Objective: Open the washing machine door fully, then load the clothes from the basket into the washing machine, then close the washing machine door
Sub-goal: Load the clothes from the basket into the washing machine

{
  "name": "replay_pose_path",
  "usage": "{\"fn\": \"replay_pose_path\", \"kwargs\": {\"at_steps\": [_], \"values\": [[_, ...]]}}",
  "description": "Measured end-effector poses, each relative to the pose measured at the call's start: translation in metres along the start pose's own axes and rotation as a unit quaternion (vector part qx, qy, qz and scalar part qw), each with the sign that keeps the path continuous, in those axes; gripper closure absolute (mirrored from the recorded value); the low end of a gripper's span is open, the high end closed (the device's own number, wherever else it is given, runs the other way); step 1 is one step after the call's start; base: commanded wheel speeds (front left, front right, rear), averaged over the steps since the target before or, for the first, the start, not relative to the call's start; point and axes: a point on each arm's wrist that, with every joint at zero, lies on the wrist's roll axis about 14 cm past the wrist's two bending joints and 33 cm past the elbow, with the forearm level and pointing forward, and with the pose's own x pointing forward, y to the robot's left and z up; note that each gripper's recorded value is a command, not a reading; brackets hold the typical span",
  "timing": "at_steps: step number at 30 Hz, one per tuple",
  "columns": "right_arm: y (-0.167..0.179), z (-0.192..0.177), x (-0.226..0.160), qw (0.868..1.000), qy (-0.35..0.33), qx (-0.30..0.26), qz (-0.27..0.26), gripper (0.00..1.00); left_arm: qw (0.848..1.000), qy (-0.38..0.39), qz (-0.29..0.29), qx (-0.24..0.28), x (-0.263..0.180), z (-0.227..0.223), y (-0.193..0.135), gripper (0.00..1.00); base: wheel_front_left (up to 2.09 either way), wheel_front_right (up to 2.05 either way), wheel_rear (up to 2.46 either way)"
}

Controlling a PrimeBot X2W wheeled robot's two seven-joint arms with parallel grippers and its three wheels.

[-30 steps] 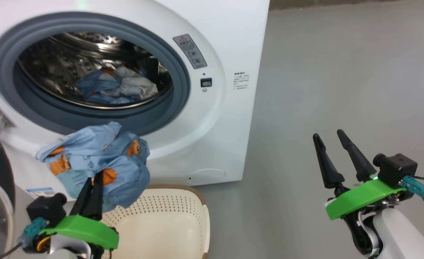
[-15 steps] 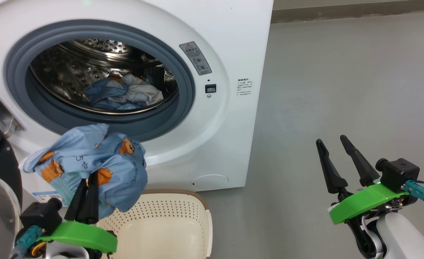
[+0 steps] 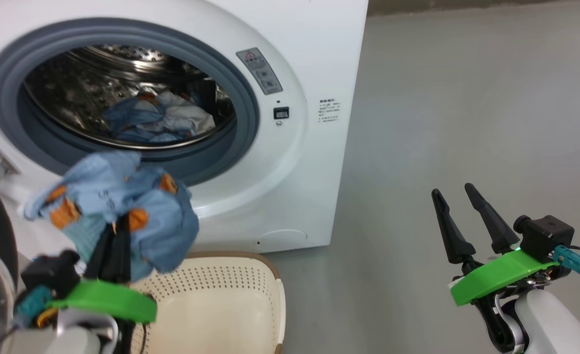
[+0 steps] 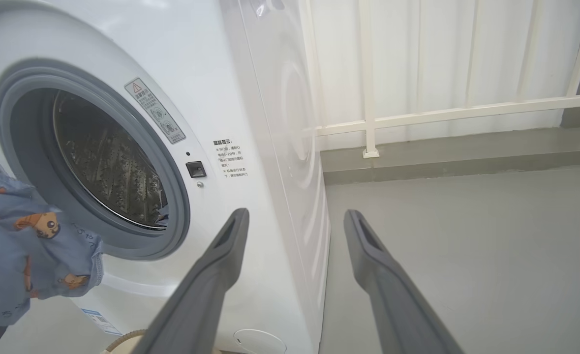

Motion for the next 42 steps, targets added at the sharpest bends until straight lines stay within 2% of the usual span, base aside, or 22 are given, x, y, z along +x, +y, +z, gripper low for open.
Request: {"fn": "replay_pose_path", "kwargs": {"at_steps": [10, 17, 33, 37, 42], "values": [[-0.016, -0.017, 0.009, 1.0, 0.019, 0.002, -0.02, 0.0, 1.0, -0.005, -0.013, 0.011, 0.069, 0.01, 0.001, 1.0, 0.0, 0.0, 0.0], [-0.024, -0.026, 0.025, 0.999, 0.023, 0.002, -0.03, 0.0, 0.999, 0.028, -0.009, 0.017, 0.123, -0.012, 0.014, 1.0, 0.0, 0.0, 0.0], [-0.054, -0.077, 0.044, 0.995, 0.065, 0.012, -0.076, 0.0, 0.997, 0.058, 0.0, 0.046, 0.245, -0.056, 0.042, 1.0, 0.0, 0.0, 0.0], [-0.063, -0.089, 0.038, 0.992, 0.081, 0.009, -0.092, 0.0, 0.997, 0.055, 0.004, 0.057, 0.271, -0.06, 0.05, 1.0, 0.0, 0.0, 0.0], [-0.078, -0.098, 0.029, 0.989, 0.094, 0.005, -0.117, 0.0, 0.997, 0.038, -0.002, 0.068, 0.3, -0.06, 0.044, 1.0, 0.0, 0.0, 0.0]]}}
